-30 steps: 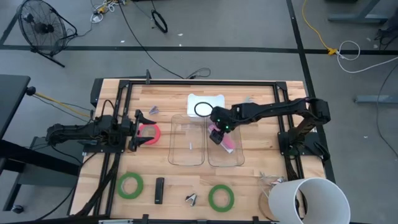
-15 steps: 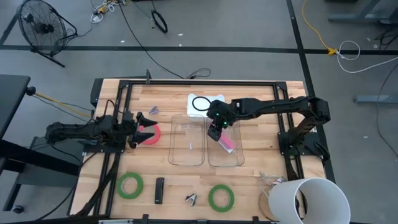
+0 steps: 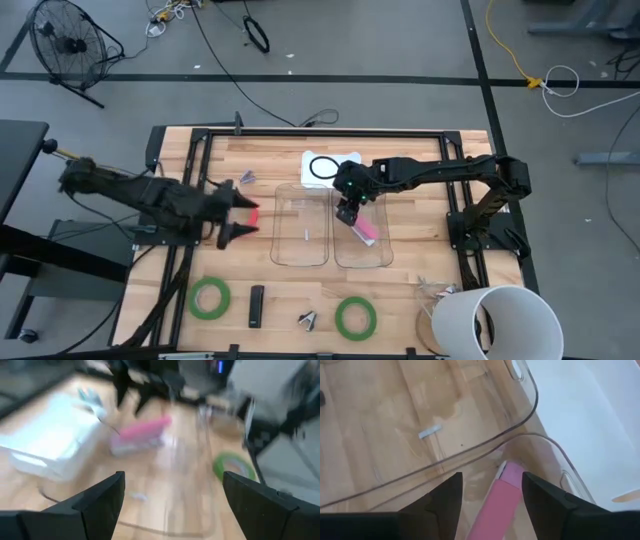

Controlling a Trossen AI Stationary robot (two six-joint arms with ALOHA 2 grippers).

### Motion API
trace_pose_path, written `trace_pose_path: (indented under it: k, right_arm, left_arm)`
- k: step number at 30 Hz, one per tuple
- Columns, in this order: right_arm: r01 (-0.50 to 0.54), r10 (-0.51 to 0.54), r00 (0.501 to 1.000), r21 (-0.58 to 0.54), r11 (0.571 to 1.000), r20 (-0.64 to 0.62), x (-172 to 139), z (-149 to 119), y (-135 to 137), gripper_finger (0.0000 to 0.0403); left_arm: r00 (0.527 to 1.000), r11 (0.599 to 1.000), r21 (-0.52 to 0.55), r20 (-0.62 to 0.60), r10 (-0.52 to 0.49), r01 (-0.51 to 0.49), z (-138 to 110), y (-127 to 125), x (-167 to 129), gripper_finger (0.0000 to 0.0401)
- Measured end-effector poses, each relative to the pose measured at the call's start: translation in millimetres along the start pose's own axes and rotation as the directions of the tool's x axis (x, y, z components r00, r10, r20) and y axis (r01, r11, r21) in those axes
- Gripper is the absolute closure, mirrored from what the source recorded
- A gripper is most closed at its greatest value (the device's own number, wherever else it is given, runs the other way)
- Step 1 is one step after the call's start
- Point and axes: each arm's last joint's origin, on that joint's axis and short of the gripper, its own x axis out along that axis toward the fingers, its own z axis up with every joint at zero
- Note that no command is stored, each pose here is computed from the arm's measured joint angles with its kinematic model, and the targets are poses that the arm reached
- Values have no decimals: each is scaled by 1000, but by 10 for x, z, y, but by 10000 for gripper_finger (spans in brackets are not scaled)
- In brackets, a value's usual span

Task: Pick and place Stapler, Stapler remover, tape
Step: Put the black stapler into the right transparent bin

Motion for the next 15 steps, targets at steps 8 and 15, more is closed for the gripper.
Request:
trace_pose_path:
  k: [8, 15]
  right_arm:
    - [58, -61, 995, -38, 998, -83, -5, -87, -36, 200]
    - [110, -115, 987, -47, 993, -109, -9, -120, -59, 200]
  left_arm:
    - [861, 987, -127, -509, 17, -95, 211, -581, 175, 62]
    - [665, 858, -341, -747, 1, -384, -96, -961, 409, 62]
